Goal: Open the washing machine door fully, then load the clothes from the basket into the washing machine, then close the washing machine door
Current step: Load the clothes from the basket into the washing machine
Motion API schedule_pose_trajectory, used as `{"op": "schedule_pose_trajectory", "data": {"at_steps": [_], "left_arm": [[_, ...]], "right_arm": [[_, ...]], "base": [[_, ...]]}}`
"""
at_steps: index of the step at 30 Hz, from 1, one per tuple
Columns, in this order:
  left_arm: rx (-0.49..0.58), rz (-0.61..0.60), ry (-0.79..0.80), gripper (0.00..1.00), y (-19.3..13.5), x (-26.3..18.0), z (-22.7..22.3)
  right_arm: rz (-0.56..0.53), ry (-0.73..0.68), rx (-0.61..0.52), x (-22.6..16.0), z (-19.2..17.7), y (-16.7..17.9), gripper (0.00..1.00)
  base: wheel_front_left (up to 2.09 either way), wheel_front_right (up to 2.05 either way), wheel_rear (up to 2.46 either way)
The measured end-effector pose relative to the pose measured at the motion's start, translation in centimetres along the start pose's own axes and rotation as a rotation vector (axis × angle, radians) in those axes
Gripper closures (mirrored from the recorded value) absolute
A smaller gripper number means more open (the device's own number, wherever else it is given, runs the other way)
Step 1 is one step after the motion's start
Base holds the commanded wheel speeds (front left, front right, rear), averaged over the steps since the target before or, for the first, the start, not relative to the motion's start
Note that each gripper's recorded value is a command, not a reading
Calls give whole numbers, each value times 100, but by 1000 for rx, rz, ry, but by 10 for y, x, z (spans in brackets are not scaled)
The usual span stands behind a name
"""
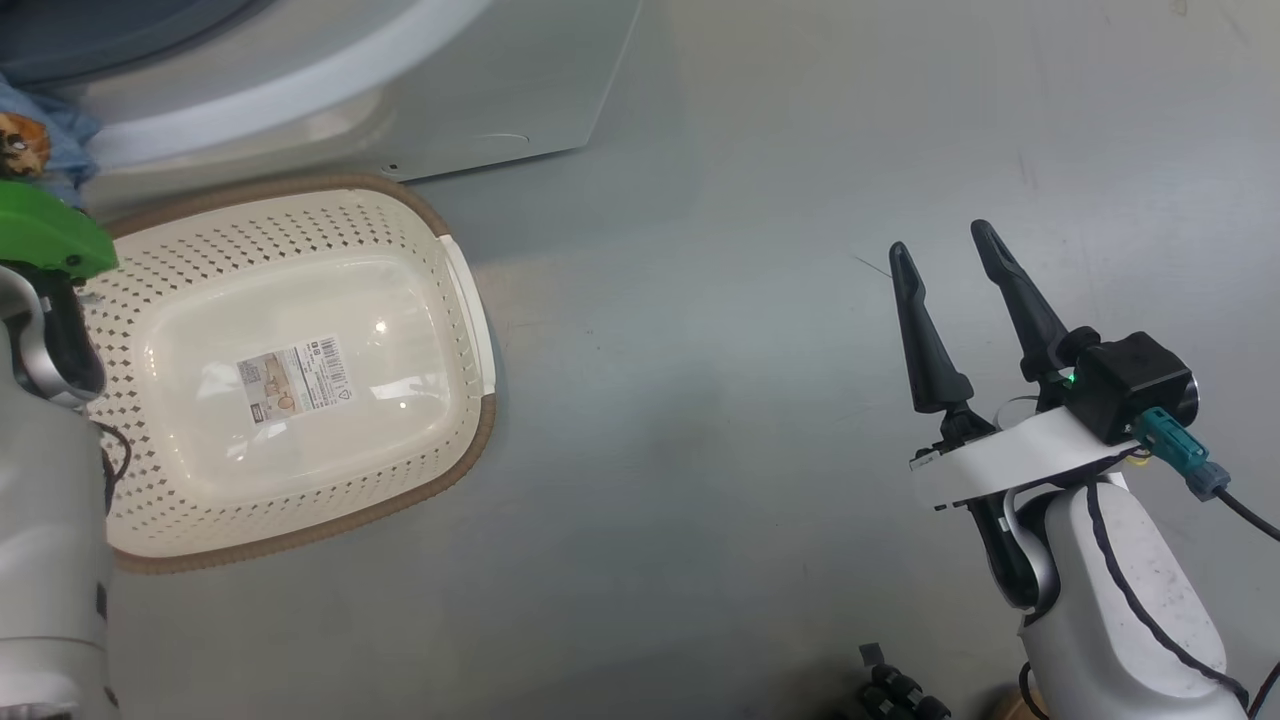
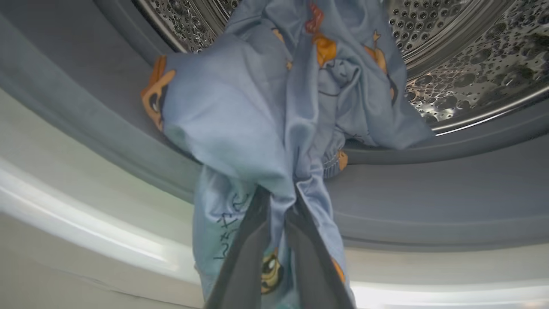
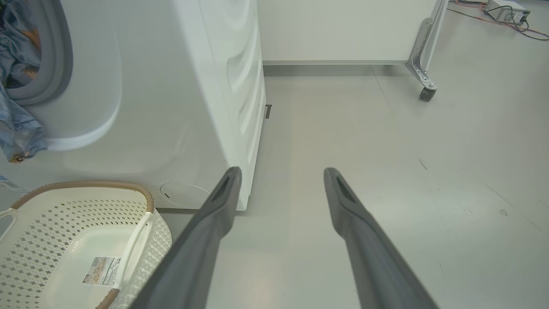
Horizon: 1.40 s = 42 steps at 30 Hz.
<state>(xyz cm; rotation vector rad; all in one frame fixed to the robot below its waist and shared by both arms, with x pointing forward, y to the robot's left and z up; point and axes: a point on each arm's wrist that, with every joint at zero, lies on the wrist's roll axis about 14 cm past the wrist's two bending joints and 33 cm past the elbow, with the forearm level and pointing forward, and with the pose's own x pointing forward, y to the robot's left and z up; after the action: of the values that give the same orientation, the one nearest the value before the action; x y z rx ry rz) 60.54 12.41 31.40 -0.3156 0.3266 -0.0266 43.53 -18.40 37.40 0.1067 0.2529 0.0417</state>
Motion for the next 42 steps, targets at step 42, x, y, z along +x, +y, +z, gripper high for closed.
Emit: {"op": "schedule_pose_trajectory", "data": {"at_steps": [42], "left_arm": [[98, -156, -127, 100, -64, 95, 92]], "right_arm": [[-36, 59, 63, -13, -18, -7, 0]], "base": [[0, 0, 0]]}}
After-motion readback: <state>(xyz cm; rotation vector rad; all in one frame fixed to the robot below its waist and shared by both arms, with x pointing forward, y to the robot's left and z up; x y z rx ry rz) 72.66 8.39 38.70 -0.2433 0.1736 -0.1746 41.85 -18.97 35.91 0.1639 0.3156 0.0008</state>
